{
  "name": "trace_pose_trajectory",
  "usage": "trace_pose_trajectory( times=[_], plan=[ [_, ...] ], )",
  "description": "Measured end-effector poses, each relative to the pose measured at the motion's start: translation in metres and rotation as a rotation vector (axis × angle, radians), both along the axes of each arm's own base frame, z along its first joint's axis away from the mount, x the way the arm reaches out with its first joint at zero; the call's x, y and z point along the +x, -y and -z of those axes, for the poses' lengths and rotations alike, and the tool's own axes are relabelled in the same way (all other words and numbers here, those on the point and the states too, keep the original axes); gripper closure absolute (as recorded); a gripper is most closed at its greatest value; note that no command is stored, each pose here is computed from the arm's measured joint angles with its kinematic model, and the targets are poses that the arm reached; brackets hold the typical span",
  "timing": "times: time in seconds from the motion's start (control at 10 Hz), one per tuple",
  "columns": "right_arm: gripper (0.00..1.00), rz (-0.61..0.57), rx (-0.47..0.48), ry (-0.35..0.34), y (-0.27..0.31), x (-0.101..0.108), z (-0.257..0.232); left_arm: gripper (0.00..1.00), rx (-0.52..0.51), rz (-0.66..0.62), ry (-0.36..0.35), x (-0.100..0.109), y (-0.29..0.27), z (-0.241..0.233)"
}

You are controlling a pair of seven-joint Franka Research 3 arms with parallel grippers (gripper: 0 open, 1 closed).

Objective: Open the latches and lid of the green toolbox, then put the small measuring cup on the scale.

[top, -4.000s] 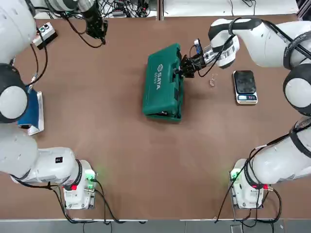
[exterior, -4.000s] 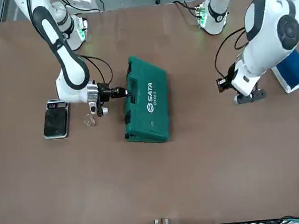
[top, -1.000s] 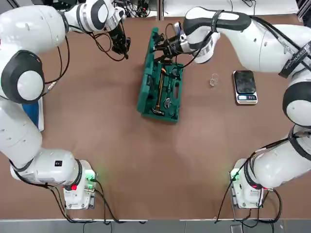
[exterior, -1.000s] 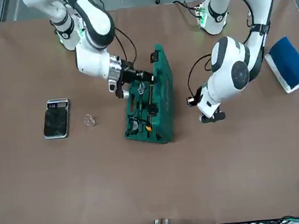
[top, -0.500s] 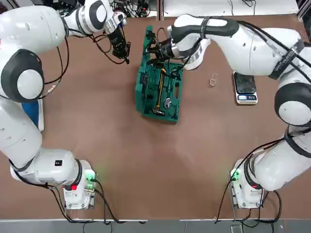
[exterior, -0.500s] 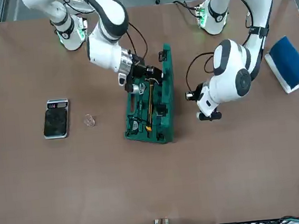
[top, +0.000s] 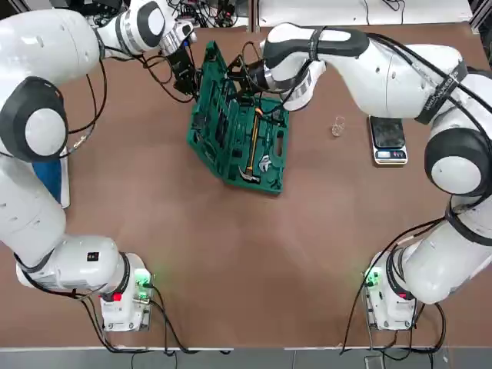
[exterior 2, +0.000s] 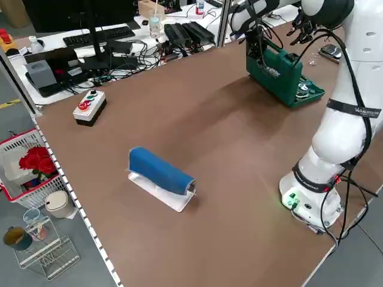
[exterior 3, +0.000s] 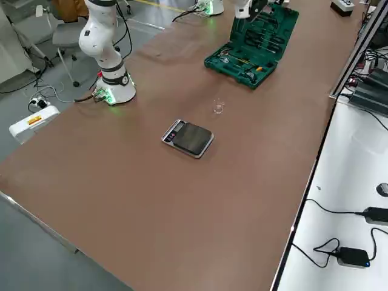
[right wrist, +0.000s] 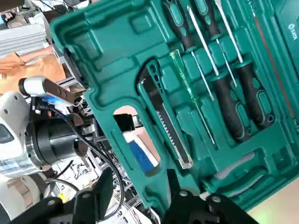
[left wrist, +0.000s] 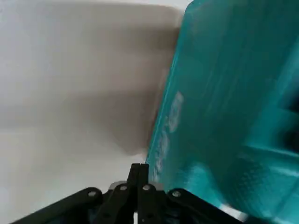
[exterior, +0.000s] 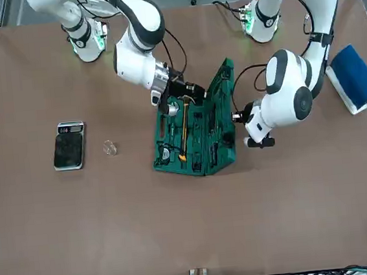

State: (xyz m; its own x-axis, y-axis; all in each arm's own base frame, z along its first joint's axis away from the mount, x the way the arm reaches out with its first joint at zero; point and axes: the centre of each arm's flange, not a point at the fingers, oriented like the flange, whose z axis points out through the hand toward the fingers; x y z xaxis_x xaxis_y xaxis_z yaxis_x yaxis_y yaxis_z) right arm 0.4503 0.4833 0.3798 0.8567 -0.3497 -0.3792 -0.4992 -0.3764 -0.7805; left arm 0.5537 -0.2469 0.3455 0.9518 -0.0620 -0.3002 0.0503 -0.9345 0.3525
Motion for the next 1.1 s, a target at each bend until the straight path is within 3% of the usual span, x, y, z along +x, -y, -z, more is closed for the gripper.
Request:
trace_pose_trajectory(
  times=[0.3,0.4,0.6,0.9,1.1],
  plan=[
    [0.31,0.023,-0.026,0.000,0.024,0.016,0.009,0.99,0.000,0.000,0.000,0.000,0.000,0.000],
    [0.16,0.011,-0.032,0.006,0.034,0.021,0.009,0.99,0.000,0.002,0.000,0.000,0.000,0.000],
    [0.06,-0.046,-0.056,0.034,0.061,0.031,-0.002,0.99,-0.002,0.004,0.001,0.000,-0.004,0.001],
    [0.00,-0.212,-0.152,0.084,0.138,0.049,-0.033,0.99,0.015,-0.021,-0.013,0.003,-0.030,0.008],
    [0.00,-0.321,-0.317,0.099,0.222,0.063,-0.065,0.99,0.034,-0.022,-0.016,0.001,-0.042,0.011]
  ],
)
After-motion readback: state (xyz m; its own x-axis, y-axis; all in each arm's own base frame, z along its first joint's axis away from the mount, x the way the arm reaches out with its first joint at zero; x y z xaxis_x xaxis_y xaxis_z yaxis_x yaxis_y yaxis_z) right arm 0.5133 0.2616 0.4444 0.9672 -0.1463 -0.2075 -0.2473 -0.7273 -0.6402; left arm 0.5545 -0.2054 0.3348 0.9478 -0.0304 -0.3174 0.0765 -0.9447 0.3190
